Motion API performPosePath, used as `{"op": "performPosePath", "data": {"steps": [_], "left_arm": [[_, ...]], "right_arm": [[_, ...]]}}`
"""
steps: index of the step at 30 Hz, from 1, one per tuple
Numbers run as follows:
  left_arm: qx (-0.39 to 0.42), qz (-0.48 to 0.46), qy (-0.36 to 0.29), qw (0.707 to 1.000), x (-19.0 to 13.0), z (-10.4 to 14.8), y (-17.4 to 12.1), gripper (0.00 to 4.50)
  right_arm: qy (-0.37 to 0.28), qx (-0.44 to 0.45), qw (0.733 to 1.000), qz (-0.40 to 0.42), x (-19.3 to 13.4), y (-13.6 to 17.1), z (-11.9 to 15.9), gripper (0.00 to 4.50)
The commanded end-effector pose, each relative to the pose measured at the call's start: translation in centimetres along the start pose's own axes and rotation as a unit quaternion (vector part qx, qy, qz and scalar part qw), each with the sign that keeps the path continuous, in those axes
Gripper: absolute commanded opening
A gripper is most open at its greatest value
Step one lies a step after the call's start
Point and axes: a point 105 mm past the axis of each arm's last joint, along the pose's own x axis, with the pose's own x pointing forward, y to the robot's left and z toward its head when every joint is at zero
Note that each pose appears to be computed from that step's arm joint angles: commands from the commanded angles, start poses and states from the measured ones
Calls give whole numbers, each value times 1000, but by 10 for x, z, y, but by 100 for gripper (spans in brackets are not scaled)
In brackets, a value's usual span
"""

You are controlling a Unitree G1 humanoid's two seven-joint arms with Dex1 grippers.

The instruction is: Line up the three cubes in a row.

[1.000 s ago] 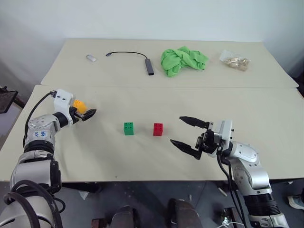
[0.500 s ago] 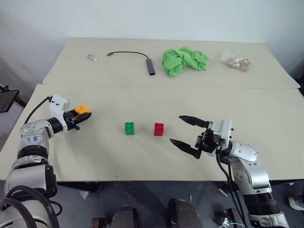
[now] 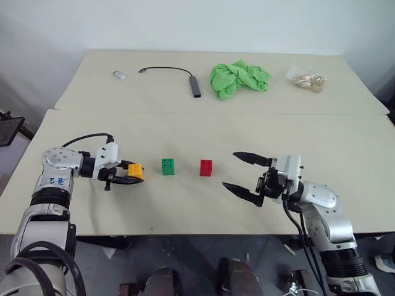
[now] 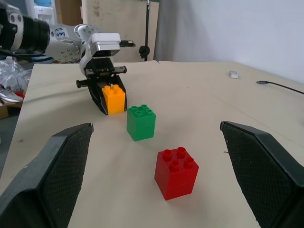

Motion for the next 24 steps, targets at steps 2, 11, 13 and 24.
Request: {"op": "performPosePath", "data": {"steps": [2,11,13,24], "left_arm": [[7,19,25,999,-11,-3,7,153],[6,40,28,999,-6,-4,13,254],[7,49,30,998,-9,-4,14,315],[-55,147,-17,987,-94,-13,-9,445]], "right_arm": [[-3,-13,1000,6,-5,3,10,450],[8,0,1000,14,-9,6,7,450],[9,3,1000,18,-9,7,7,450],[65,-33,992,103,-20,-10,15,450]]}}
